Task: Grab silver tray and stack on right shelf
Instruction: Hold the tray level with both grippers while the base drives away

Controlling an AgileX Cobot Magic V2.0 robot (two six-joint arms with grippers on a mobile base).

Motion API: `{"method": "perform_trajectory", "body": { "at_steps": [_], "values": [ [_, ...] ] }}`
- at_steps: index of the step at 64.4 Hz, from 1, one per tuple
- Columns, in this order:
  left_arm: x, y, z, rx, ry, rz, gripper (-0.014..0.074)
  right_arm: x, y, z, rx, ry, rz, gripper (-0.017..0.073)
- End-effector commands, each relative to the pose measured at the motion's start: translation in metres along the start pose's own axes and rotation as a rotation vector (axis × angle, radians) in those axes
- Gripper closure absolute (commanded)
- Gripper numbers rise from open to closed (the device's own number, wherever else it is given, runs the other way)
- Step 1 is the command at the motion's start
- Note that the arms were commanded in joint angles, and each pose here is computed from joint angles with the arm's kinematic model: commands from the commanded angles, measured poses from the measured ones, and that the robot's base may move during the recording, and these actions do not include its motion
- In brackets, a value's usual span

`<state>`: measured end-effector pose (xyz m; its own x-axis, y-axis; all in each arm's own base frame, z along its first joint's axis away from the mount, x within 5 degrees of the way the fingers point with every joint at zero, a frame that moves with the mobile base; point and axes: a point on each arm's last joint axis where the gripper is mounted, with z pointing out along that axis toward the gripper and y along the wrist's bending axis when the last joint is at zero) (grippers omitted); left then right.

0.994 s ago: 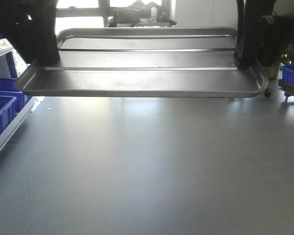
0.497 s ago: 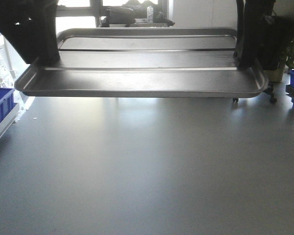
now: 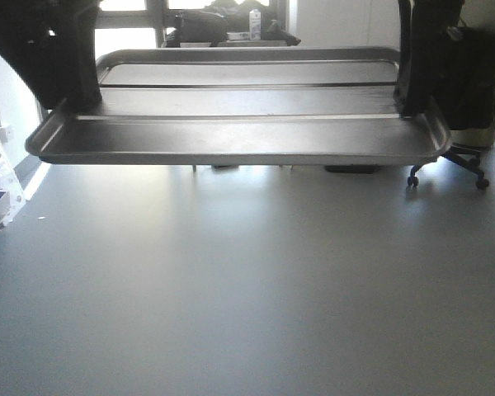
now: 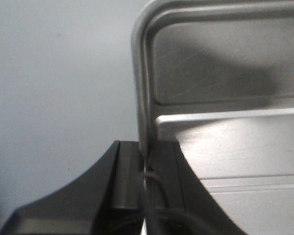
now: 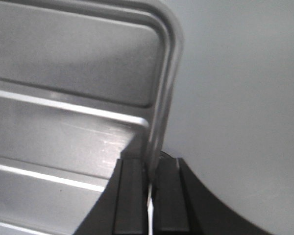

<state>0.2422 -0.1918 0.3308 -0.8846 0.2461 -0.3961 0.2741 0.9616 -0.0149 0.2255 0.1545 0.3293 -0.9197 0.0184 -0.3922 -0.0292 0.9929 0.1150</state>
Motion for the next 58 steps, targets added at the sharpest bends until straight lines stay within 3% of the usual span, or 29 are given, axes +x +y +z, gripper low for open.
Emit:
{"method": "perform_trajectory", "body": {
  "at_steps": [1,58],
  "values": [
    [-0.0018,-0.0045,-0.0182,0.05,-0.065,0.031,0.0687,-0.0091,0.0042,-0.0209,-0.084,-0.126,-0.025,0.0502],
    [-0.0014,-0.0052,-0.0182,0.057,-0.061,0.028,0.0687,-0.0091,0.0042,-0.0209,-0.084,-0.126,-0.025,0.0502]
  ]
}}
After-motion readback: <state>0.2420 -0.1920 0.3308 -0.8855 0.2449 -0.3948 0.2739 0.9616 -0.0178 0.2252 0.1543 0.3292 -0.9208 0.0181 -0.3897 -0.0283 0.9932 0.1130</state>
